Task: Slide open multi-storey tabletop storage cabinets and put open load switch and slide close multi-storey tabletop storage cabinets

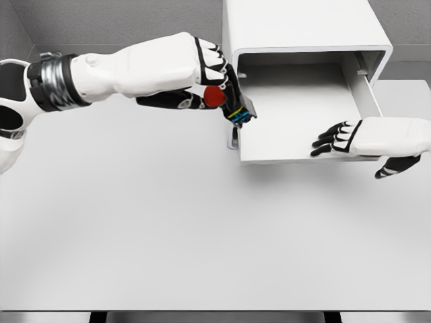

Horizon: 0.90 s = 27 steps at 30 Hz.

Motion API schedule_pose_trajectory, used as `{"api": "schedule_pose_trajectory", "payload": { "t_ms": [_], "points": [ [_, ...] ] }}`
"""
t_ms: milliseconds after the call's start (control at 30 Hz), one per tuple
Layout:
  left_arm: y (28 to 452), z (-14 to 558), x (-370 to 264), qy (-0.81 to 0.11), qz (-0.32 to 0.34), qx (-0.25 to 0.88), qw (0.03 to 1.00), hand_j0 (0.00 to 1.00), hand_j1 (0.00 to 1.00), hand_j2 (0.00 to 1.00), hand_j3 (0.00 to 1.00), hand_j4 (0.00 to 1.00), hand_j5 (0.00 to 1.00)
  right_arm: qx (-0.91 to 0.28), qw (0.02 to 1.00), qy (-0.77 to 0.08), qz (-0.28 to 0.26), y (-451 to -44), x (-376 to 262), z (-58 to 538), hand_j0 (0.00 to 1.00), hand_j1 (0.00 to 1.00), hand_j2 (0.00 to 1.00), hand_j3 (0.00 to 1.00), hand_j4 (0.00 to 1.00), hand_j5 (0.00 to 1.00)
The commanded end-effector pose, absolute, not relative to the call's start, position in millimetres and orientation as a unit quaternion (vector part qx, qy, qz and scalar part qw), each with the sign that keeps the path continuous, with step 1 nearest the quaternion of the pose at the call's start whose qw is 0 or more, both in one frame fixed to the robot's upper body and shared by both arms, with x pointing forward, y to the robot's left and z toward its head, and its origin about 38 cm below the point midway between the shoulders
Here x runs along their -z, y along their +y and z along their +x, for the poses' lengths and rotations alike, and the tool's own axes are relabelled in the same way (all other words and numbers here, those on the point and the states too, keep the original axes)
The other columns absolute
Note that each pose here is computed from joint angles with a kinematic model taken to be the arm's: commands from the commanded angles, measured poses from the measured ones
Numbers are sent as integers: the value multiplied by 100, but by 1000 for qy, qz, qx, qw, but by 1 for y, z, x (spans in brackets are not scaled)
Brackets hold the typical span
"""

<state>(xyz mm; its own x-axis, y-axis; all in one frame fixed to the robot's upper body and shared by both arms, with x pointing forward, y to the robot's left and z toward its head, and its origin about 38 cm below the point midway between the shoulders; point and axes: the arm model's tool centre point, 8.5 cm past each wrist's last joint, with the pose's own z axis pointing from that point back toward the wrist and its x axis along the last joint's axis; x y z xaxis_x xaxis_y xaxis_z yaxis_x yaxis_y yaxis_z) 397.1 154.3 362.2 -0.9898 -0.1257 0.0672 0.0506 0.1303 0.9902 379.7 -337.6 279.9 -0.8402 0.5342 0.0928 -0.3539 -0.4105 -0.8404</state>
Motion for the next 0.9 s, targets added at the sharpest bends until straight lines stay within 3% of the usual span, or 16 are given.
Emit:
{"api": "schedule_pose_trajectory", "payload": {
  "t_ms": [0, 333, 500, 867],
  "points": [
    [152, 397, -363, -752, 20, 655, 67, 44, 44, 44, 44, 44, 44, -830, 267, -479, -105, -341, -289, 380, 100, 100, 100, 100, 100, 100],
    [147, 397, -366, -754, 19, 654, 61, 44, 44, 44, 44, 44, 44, -770, 317, -544, -99, -373, -337, 370, 100, 100, 100, 100, 100, 100],
    [145, 397, -365, -754, 18, 654, 60, 44, 44, 44, 44, 44, 44, -767, 337, -534, -115, -391, -341, 370, 100, 100, 100, 100, 100, 100],
    [95, 404, -351, -760, 10, 648, 48, 44, 44, 44, 44, 44, 44, -752, 362, -535, -130, -410, -340, 377, 100, 100, 100, 100, 100, 100]
  ]
}}
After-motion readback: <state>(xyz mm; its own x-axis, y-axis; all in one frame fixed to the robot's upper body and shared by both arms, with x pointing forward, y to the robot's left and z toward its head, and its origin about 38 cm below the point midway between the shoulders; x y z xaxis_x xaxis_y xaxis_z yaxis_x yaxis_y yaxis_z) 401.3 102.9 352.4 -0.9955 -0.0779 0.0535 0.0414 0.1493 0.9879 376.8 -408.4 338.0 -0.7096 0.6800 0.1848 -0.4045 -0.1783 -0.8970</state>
